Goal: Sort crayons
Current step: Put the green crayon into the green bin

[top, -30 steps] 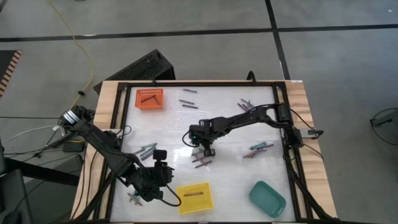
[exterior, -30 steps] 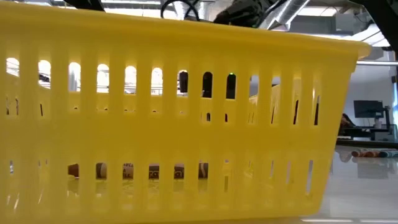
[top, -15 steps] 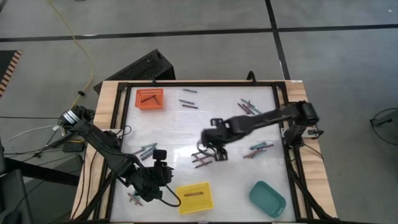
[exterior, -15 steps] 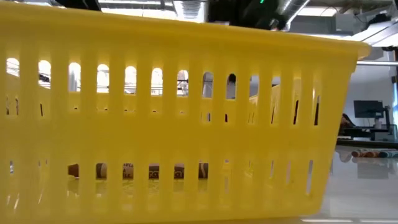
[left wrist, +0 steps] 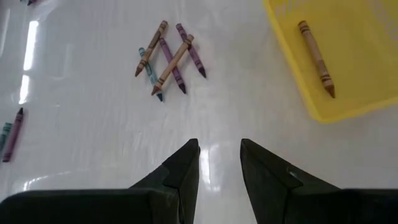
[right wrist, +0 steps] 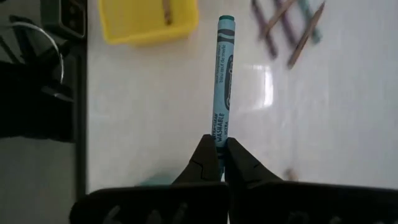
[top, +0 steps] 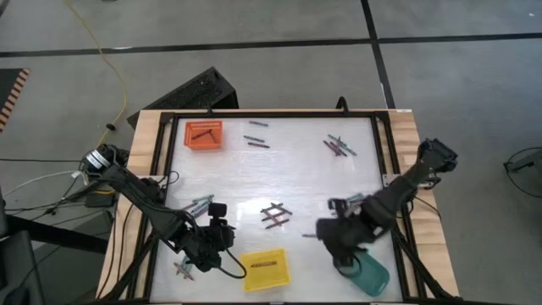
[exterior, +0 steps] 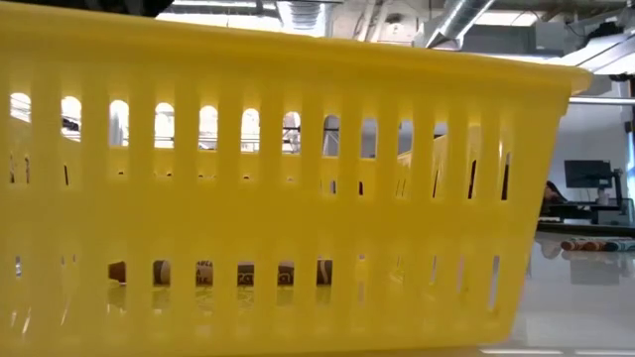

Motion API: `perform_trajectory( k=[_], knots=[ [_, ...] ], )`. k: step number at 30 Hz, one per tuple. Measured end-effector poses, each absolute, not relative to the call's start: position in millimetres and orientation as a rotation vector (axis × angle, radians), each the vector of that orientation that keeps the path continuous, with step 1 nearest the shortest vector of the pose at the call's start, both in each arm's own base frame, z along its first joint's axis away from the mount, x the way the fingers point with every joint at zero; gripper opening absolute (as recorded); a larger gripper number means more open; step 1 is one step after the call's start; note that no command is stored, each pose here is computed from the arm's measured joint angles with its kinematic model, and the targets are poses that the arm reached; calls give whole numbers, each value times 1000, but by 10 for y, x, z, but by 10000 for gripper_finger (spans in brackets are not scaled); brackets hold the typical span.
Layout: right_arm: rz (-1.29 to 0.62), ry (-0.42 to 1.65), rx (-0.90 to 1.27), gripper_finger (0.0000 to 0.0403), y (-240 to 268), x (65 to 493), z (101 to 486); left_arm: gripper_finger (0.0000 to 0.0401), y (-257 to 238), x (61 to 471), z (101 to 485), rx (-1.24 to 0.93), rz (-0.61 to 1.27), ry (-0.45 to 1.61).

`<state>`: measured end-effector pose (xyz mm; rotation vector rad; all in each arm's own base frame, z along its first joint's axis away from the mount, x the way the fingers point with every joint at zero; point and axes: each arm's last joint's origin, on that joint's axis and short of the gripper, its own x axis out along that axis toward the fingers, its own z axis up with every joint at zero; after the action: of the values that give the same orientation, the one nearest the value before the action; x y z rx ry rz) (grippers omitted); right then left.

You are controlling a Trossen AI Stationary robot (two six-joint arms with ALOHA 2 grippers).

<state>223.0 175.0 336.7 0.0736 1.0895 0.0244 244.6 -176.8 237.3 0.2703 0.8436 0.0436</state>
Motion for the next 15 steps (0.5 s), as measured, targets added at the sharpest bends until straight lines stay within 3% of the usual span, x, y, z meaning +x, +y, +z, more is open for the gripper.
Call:
perform_trajectory(
  k=[15],
  knots=[
    [-255, 1239, 393, 0, 2660, 1493, 2751, 108, -1628, 2650, 2421, 295, 39, 764]
  ],
)
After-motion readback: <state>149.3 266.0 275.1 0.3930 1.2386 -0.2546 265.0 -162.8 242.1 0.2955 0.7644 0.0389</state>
